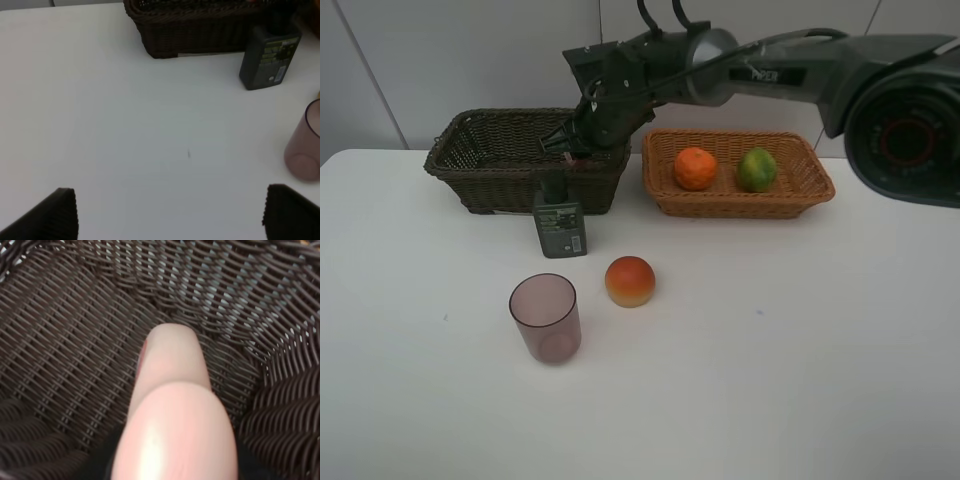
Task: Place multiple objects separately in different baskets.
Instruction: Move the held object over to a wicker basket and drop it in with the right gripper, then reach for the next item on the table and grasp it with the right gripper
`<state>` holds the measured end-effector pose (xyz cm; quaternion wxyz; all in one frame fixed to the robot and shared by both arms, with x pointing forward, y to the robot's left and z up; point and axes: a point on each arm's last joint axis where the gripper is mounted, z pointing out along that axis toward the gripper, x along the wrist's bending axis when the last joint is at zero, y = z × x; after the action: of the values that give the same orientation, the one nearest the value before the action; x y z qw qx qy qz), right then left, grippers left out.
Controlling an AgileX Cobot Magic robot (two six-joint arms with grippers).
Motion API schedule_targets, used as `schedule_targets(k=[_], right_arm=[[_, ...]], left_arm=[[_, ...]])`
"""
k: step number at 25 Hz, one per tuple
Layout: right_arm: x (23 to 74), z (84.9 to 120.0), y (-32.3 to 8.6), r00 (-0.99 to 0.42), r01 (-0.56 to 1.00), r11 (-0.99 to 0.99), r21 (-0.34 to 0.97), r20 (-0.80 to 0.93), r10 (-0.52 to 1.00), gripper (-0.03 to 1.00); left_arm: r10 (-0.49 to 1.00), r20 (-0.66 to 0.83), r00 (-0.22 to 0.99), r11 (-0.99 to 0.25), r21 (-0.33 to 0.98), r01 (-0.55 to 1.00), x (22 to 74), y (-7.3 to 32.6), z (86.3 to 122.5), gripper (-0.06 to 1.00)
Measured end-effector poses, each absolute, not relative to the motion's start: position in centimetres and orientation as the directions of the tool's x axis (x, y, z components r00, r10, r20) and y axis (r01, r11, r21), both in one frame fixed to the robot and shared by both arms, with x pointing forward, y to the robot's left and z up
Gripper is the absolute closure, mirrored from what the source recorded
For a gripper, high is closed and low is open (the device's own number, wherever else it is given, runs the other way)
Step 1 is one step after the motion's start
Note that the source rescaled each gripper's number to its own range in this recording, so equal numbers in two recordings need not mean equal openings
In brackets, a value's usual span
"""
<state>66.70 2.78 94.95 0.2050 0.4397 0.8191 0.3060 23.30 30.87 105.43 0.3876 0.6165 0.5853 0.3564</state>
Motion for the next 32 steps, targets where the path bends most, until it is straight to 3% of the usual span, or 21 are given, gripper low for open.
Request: schedule_targets(k=[3, 4, 9, 12, 22, 32], right_arm=[[66.8, 95.0, 2.8, -0.531, 0.589, 0.423, 0.688, -0.065, 0.845, 0.96], [66.8, 95.0, 2.9, -0.531, 0.587, 0.422, 0.691, -0.064, 0.845, 0.91], [66.8, 95.1, 2.9, -0.532, 0.584, 0.42, 0.694, -0.064, 0.844, 0.34], [66.8, 95.4, 2.9, -0.532, 0.581, 0.42, 0.697, -0.065, 0.844, 0.18], [64.9, 100.9, 0.9, -0.571, 0.583, 0.54, 0.608, -0.167, 0.804, 0.13], [61.3, 103.5, -1.1, -0.815, 0.469, 0.83, 0.301, -0.215, 0.538, 0.13]], left_arm=[[0.998, -0.014, 0.061, -0.014, 0.895, 0.445, 23.3, 30.9, 105.4, -0.02], [0.998, -0.014, 0.061, -0.014, 0.895, 0.445, 23.3, 30.9, 105.4, -0.02], [0.998, -0.014, 0.061, -0.014, 0.895, 0.445, 23.3, 30.9, 105.4, -0.02], [0.998, -0.014, 0.061, -0.014, 0.895, 0.445, 23.3, 30.9, 105.4, -0.02], [0.998, -0.014, 0.061, -0.014, 0.895, 0.445, 23.3, 30.9, 105.4, -0.02], [0.998, -0.014, 0.061, -0.014, 0.895, 0.445, 23.3, 30.9, 105.4, -0.02]])
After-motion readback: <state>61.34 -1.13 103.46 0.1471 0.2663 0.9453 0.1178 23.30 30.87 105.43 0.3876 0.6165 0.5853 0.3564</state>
